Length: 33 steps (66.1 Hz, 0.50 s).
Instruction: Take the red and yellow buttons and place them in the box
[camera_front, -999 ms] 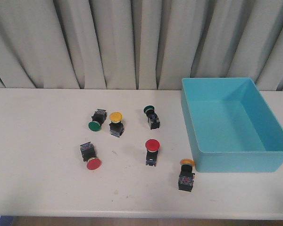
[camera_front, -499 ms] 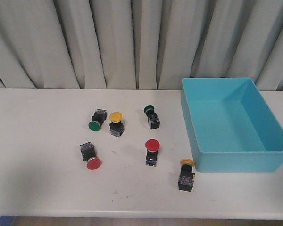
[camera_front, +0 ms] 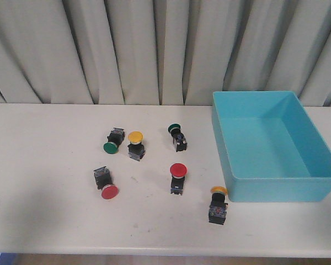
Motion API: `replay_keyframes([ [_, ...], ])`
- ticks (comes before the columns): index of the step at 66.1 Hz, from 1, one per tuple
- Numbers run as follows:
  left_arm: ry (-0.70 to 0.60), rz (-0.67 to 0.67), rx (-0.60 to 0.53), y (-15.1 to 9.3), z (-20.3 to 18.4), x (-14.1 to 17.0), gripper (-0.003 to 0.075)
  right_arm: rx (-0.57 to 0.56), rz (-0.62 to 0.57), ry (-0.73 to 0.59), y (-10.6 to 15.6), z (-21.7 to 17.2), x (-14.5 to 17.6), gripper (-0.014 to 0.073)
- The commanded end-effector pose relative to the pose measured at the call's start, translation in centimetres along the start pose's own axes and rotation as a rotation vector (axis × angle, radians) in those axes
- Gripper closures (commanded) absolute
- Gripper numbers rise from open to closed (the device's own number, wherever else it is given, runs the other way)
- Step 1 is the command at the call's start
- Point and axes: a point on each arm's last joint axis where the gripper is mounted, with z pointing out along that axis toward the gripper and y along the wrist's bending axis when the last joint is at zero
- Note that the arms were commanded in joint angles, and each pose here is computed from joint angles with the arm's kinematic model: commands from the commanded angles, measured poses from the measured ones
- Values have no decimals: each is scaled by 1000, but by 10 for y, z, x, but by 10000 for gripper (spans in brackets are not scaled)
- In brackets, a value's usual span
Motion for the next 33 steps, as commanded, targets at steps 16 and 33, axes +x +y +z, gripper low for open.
replay_keyframes([
  [16, -81, -27, 9, -1, -3, -13, 311, 10, -33, -37, -1, -4, -10, 124],
  [33, -48, -10, 4, -1, -4, -12, 116, 10, -33, -14, -1, -4, -8, 22],
])
